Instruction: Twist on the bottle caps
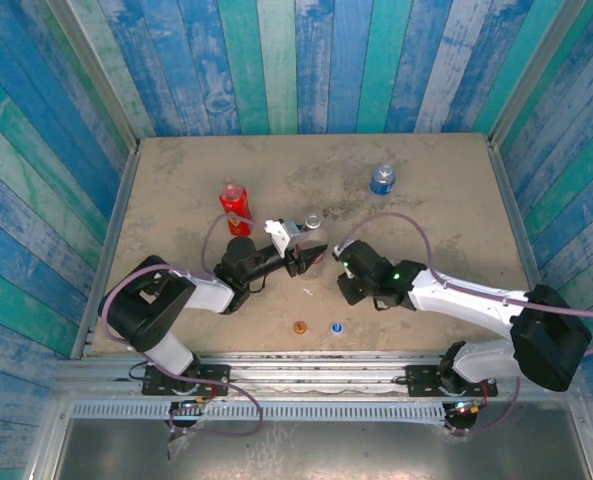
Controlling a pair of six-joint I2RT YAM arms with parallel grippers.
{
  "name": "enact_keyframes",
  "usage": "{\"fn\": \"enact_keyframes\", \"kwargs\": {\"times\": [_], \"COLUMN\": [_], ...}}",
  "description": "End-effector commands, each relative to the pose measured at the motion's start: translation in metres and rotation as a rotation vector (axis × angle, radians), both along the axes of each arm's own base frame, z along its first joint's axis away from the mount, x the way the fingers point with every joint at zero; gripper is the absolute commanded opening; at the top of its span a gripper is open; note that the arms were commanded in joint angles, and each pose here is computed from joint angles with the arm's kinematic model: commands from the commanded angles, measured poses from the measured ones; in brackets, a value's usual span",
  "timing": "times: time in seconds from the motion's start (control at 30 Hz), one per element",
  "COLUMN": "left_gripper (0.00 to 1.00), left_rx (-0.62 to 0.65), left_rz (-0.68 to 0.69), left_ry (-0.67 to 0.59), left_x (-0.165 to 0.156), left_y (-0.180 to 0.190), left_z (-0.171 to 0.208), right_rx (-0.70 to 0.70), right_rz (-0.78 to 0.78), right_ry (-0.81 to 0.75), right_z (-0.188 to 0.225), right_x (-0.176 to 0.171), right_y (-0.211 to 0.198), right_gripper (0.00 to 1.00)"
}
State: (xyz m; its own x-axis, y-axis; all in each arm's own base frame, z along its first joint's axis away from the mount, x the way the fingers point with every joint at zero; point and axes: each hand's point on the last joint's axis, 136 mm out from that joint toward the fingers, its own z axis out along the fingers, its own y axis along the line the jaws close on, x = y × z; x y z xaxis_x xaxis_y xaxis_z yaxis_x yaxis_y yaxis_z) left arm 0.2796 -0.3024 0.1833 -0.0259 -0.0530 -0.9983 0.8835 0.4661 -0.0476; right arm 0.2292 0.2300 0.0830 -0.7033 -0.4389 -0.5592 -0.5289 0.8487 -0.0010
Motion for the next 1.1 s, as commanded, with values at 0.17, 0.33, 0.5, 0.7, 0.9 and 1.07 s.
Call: {"fn": "enact_keyframes", "kwargs": {"times": [0.17, 0.33, 0.5, 0.7, 0.9, 1.07], "left_gripper": [0.63, 0.63, 0.63, 0.63, 0.61, 0.60], "left_rx": [0.031, 0.031, 0.039, 0.034, 0.020, 0.000], "left_rz": [-0.002, -0.003, -0.001, -0.004, -0.019, -0.037], "left_ry": [0.037, 0.042, 0.043, 0.047, 0.051, 0.057], "left_x": [0.004, 0.003, 0.003, 0.003, 0.002, -0.001], "left_y": [-0.004, -0.004, -0.004, -0.004, -0.006, -0.008], "left_z": [-0.013, -0.014, -0.016, -0.017, -0.017, -0.017], "right_rx": [-0.051, -0.021, 0.036, 0.098, 0.133, 0.124], "right_rz": [-0.025, -0.014, 0.009, 0.049, 0.107, 0.157], "right_ry": [-0.001, -0.033, -0.068, -0.130, -0.172, -0.167], "right_z": [0.056, 0.087, 0.123, 0.159, 0.188, 0.198], "right_x": [0.003, 0.007, 0.011, 0.016, 0.026, 0.032], "right_y": [-0.012, -0.008, 0.002, 0.014, 0.033, 0.048], "right_gripper": [0.36, 0.36, 0.36, 0.36, 0.36, 0.36]}}
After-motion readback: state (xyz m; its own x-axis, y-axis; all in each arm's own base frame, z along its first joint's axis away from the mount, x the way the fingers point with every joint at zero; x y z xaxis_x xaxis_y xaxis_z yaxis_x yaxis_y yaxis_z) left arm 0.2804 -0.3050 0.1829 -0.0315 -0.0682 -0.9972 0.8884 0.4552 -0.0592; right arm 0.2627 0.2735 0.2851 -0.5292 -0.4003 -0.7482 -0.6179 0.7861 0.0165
